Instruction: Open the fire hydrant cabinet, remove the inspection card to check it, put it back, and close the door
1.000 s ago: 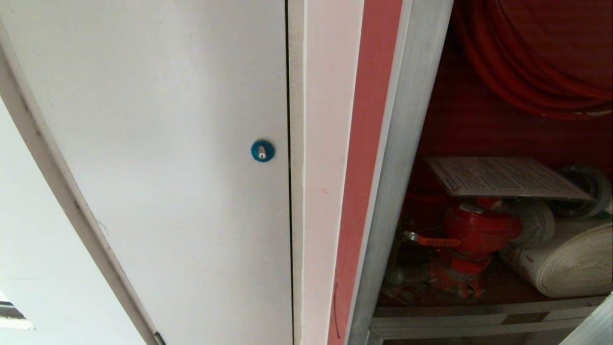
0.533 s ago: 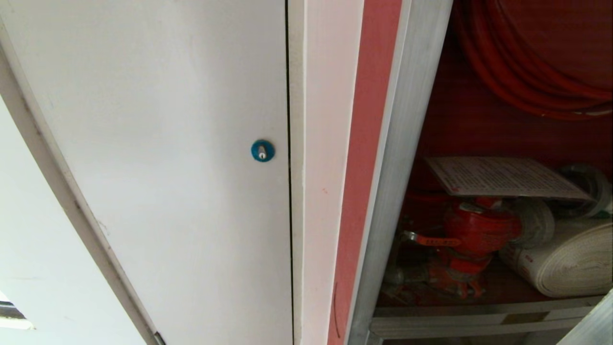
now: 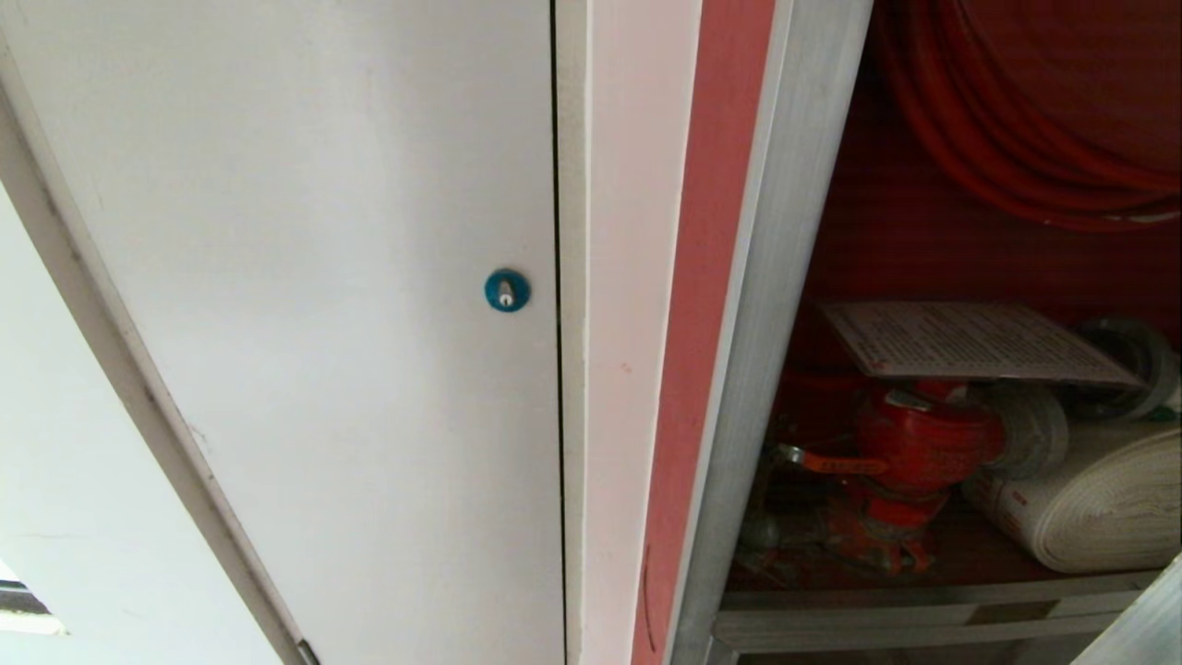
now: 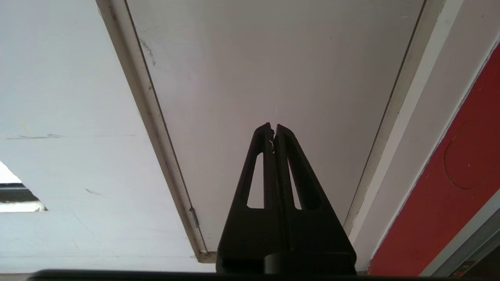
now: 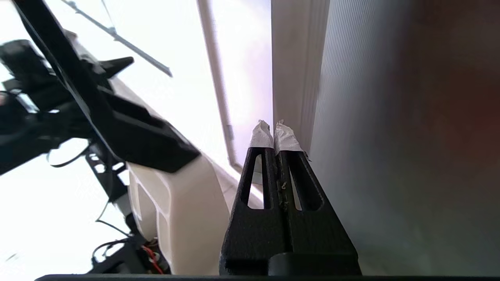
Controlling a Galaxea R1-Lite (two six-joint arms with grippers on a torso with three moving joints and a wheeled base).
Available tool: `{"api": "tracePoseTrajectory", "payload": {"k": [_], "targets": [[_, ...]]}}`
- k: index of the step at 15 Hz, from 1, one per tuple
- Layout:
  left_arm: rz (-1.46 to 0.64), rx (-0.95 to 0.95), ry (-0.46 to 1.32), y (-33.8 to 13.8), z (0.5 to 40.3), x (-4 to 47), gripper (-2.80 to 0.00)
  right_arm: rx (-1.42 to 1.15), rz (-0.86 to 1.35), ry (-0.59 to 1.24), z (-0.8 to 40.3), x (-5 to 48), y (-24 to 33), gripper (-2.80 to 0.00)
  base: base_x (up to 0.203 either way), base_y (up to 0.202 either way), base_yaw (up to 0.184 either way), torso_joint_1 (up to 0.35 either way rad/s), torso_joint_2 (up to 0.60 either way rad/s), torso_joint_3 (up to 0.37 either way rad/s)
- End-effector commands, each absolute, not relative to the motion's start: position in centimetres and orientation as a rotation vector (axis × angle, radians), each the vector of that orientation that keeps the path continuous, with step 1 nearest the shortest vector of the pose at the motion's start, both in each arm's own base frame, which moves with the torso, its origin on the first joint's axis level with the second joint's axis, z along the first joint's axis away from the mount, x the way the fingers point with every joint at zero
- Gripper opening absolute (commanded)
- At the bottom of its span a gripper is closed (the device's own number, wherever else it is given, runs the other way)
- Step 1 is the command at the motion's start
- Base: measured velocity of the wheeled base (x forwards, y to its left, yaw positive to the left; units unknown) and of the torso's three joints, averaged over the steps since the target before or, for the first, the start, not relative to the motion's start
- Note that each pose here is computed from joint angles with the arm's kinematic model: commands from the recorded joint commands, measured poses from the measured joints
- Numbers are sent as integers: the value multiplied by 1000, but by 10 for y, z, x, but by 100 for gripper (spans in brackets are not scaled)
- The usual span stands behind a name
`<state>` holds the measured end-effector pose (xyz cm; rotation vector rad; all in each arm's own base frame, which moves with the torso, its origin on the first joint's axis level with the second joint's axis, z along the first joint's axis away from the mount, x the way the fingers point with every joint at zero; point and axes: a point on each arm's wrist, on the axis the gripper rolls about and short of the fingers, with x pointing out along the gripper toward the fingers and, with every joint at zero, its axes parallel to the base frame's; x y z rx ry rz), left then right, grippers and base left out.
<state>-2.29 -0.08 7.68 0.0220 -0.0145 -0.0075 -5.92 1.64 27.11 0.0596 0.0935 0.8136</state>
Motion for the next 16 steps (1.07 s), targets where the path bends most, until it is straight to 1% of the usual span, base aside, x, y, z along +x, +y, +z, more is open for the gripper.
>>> {"api": "tracePoseTrajectory", "payload": {"k": [1,5,9,16], "targets": [[-8,22,-6,-1,75,-22,-280,87,843,157,290,-22,17,-280,0,0,0,0,0,0],[-8,22,-6,-1,75,-22,-280,65,892,108,320,-1,17,-280,0,0,0,0,0,0],[-8,22,-6,-1,75,-22,-280,58,958,100,338,14,18,-280,0,0,0,0,0,0],[-8,22,-6,-1,75,-22,-280,33,1016,145,343,46,22,-280,0,0,0,0,0,0]]}}
